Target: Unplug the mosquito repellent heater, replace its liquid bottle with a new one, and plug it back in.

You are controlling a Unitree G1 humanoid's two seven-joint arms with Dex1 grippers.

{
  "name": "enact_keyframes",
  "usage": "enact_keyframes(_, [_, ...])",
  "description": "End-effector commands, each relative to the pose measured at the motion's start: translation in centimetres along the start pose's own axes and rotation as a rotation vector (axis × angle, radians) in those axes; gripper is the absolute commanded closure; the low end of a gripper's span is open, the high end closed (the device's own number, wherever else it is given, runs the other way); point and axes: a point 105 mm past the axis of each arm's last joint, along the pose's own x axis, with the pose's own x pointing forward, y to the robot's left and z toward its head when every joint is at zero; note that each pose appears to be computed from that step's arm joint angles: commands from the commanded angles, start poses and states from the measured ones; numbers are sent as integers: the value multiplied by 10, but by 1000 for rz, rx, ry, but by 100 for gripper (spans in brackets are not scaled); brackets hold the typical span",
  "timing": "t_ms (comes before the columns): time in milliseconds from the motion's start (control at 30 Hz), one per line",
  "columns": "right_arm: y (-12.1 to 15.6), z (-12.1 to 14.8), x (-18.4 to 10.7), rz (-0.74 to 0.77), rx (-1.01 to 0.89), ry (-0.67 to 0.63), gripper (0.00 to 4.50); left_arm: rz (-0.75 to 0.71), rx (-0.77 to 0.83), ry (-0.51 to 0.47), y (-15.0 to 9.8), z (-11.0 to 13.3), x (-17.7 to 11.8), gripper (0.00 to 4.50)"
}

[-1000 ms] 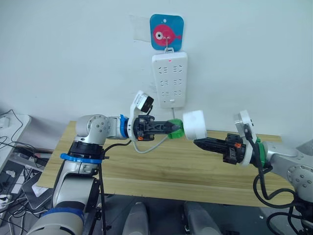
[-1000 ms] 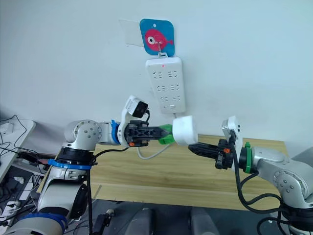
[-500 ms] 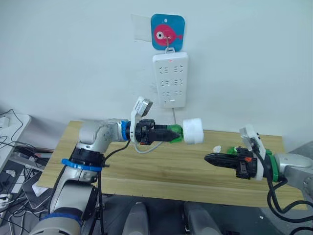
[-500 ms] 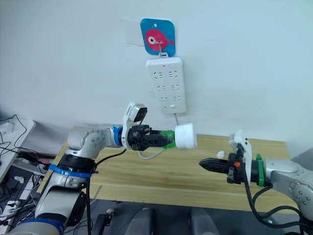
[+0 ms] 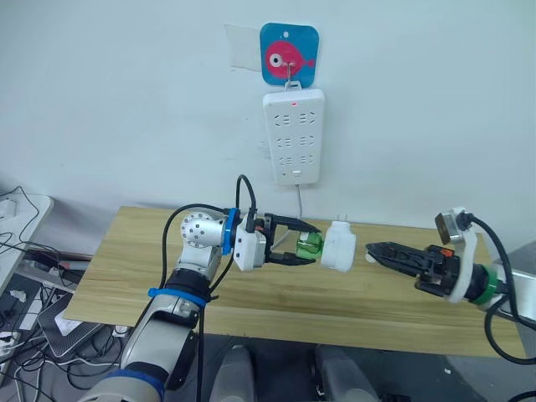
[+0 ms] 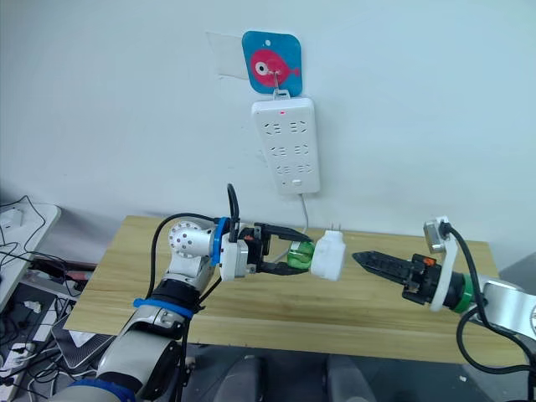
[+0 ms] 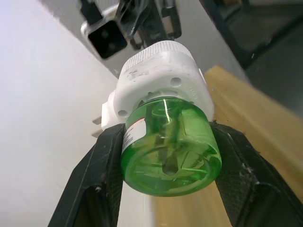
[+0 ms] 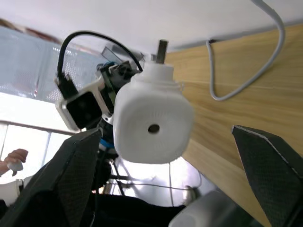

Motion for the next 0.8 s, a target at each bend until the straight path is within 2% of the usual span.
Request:
enact_keyframes(33, [10, -1, 8, 45, 1, -16, 4, 50, 143, -14, 12, 5, 2, 226])
enact_keyframes(500, [21, 0, 32, 81, -10, -37, 4, 86, 159, -31, 16, 3, 7, 226])
enact_keyframes(667, [23, -4, 36, 97, -13, -7, 4, 92, 159, -31, 15, 4, 8, 226])
enact_keyframes(733, [23, -5, 37, 98, -9, -3, 41, 92, 158, -32, 14, 4, 8, 226])
enact_keyframes(800, [24, -6, 38, 109, -9, 5, 95, 92, 157, -32, 13, 4, 8, 226])
